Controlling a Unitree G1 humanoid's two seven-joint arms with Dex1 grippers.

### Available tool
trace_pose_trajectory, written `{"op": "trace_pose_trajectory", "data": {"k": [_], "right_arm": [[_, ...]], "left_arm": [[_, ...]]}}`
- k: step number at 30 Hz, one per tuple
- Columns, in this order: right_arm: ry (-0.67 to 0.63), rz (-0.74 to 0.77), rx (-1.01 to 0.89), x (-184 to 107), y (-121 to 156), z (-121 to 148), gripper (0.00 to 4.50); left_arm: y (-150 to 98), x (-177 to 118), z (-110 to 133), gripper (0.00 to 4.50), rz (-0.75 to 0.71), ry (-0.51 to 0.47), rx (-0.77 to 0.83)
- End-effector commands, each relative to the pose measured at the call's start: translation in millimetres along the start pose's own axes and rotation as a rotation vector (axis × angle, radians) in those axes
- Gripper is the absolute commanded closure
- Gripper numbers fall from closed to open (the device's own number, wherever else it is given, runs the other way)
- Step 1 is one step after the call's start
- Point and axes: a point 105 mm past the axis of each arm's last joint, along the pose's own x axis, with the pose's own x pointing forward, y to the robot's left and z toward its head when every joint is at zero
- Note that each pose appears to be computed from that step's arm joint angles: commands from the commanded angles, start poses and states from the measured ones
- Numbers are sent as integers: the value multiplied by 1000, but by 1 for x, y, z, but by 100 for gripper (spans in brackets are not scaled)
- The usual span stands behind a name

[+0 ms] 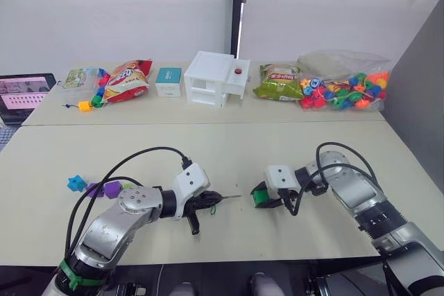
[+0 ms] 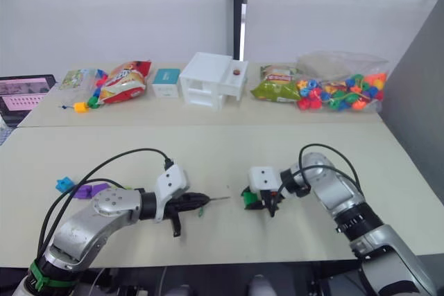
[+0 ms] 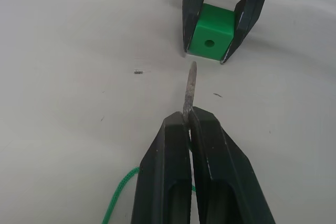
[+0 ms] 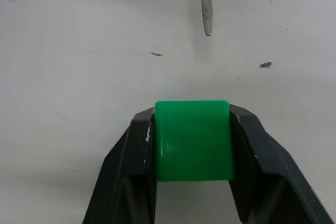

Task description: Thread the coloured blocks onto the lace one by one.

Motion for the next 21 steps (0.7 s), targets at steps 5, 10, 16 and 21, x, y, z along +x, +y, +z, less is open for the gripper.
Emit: {"op": "trace_pose_trajectory", "data": {"k": [5,10,16,21], "right_arm": [[-11,-107,137,6,10,8,329],[15,-119,192,11,21,10,329],[6,-103,192,12,27,16,329],[3,-115,196,14,25,19,329]], "left_arm": [[-4,15,6,450,-48,-66,6],[-6,20,7,450,-75,-72,19],[-7,23,9,450,-101,-71,39],[-10,26,8,450,-135,-60,47]]}}
